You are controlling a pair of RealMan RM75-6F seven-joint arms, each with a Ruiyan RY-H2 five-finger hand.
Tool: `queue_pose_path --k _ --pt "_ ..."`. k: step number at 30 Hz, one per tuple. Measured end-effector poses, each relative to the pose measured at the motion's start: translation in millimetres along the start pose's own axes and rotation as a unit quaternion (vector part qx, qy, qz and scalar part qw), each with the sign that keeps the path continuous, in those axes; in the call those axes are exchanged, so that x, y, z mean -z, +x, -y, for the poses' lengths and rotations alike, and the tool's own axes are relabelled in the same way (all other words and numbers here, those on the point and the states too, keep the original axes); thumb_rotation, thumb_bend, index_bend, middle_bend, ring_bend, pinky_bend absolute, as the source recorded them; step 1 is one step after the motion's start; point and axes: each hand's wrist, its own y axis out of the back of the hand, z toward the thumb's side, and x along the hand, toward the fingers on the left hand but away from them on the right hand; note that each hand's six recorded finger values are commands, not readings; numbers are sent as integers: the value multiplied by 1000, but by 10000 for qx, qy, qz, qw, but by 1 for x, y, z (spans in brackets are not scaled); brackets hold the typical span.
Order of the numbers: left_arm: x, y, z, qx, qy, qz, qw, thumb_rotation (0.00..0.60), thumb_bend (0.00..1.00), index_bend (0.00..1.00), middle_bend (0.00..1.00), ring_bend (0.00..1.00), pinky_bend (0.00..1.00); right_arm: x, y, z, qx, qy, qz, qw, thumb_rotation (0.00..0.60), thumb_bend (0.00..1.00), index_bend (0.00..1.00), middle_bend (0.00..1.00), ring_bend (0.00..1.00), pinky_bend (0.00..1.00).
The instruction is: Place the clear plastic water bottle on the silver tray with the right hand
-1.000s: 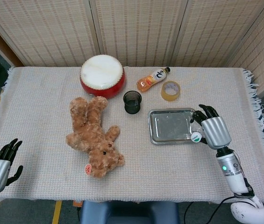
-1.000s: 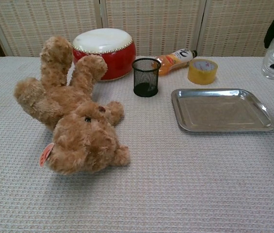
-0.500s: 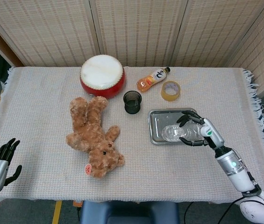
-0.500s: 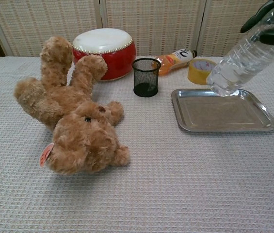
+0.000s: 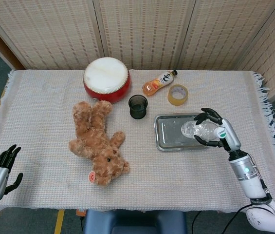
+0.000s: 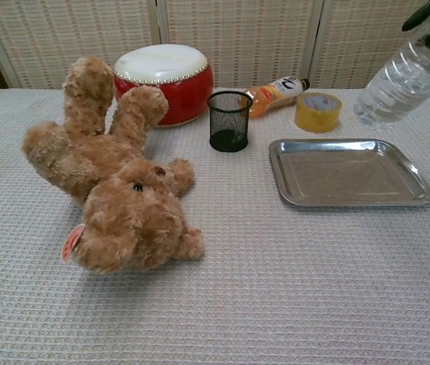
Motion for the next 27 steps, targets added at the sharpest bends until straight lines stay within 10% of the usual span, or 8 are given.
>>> queue_pose_path --k 3,7,13,22,27 --pt "0 0 0 -8 11 9 10000 600 416 30 22 118 302 0 1 1 10 1441 31 9896 600 26 605 378 138 228" --pt "-1 0 1 21 9 33 10000 600 417 30 22 119 302 -3 3 6 -142 3018 23 9533 600 26 605 380 138 228" --pt "-1 0 2 26 17 25 10000 600 417 30 22 119 302 -7 5 12 -426 3764 -127 9254 600 26 605 381 138 228" --pt "-3 1 4 71 72 52 9999 600 414 31 22 119 302 -2 7 16 -683 1546 -10 9856 600 26 606 383 138 228" --pt "-4 2 6 116 48 53 9999 600 416 30 22 118 303 6 4 15 -611 213 189 9977 600 26 615 384 138 228"
